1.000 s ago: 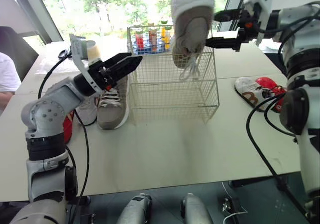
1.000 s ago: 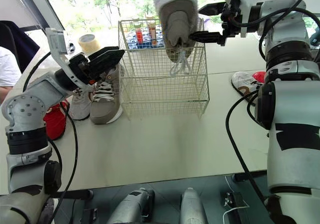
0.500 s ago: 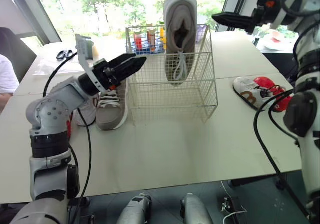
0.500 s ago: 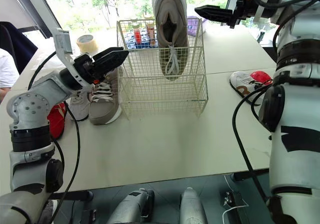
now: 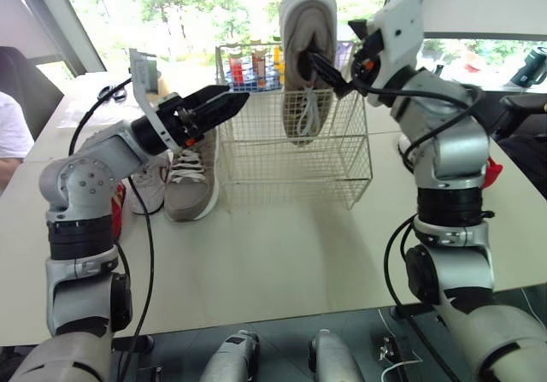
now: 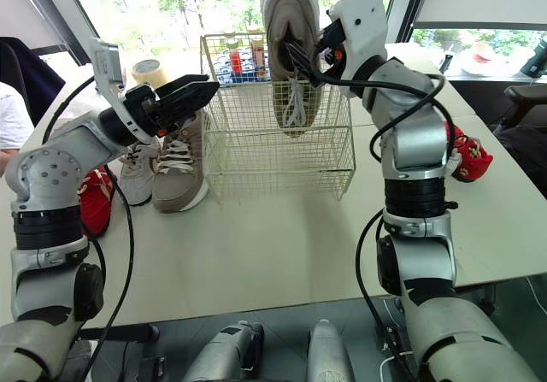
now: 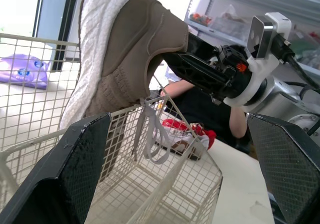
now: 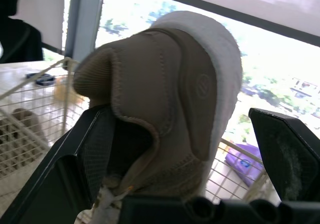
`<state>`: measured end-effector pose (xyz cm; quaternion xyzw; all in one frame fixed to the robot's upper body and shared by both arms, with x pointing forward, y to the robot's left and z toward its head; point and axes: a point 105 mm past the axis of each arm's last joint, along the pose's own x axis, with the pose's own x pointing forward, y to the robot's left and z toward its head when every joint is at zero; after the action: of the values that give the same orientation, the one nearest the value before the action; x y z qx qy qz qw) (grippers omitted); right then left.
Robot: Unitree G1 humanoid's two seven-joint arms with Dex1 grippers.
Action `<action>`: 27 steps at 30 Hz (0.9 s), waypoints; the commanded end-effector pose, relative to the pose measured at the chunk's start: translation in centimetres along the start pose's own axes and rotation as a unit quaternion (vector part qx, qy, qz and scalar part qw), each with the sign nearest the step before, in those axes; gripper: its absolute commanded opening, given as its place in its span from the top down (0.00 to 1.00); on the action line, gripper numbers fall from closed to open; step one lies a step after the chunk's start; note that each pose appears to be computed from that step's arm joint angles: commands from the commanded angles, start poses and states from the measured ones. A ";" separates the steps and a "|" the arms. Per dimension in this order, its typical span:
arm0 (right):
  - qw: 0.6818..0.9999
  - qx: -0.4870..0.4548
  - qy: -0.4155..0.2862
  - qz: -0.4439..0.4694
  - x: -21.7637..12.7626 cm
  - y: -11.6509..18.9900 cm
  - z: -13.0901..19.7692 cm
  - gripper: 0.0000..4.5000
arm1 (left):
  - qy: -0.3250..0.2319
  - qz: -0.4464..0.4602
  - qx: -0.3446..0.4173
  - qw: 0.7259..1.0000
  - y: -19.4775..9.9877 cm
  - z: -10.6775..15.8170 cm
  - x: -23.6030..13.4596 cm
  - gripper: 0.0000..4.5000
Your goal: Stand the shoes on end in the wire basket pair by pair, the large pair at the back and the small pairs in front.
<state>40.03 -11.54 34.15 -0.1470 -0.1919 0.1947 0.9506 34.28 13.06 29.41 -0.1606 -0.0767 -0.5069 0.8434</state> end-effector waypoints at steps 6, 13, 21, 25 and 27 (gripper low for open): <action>0.997 -0.034 -0.019 -0.069 1.4 0.2 1.2 0.00 | -0.014 -0.009 0.024 1.000 -0.6 1.0 0.1 0.00; 0.994 0.009 -0.032 -0.107 2.6 1.3 0.7 0.00 | -0.015 -0.005 0.022 1.000 -0.7 0.5 0.0 0.00; 0.991 0.023 -0.063 -0.113 2.5 2.0 1.6 0.86 | -0.019 0.002 0.021 1.000 -0.7 0.1 0.0 0.00; 0.989 -0.003 -0.079 -0.123 1.9 1.7 3.0 0.99 | -0.018 0.003 0.018 1.000 -0.7 -0.1 0.1 0.00; 0.984 -0.033 -0.092 -0.147 1.2 1.1 4.3 0.99 | -0.018 0.002 0.016 1.000 -0.7 -0.2 0.1 0.00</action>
<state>41.55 -8.74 33.55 -0.1177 -0.2208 0.0853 0.9644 34.28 12.53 28.21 -0.1679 -0.0737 -0.4971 0.8481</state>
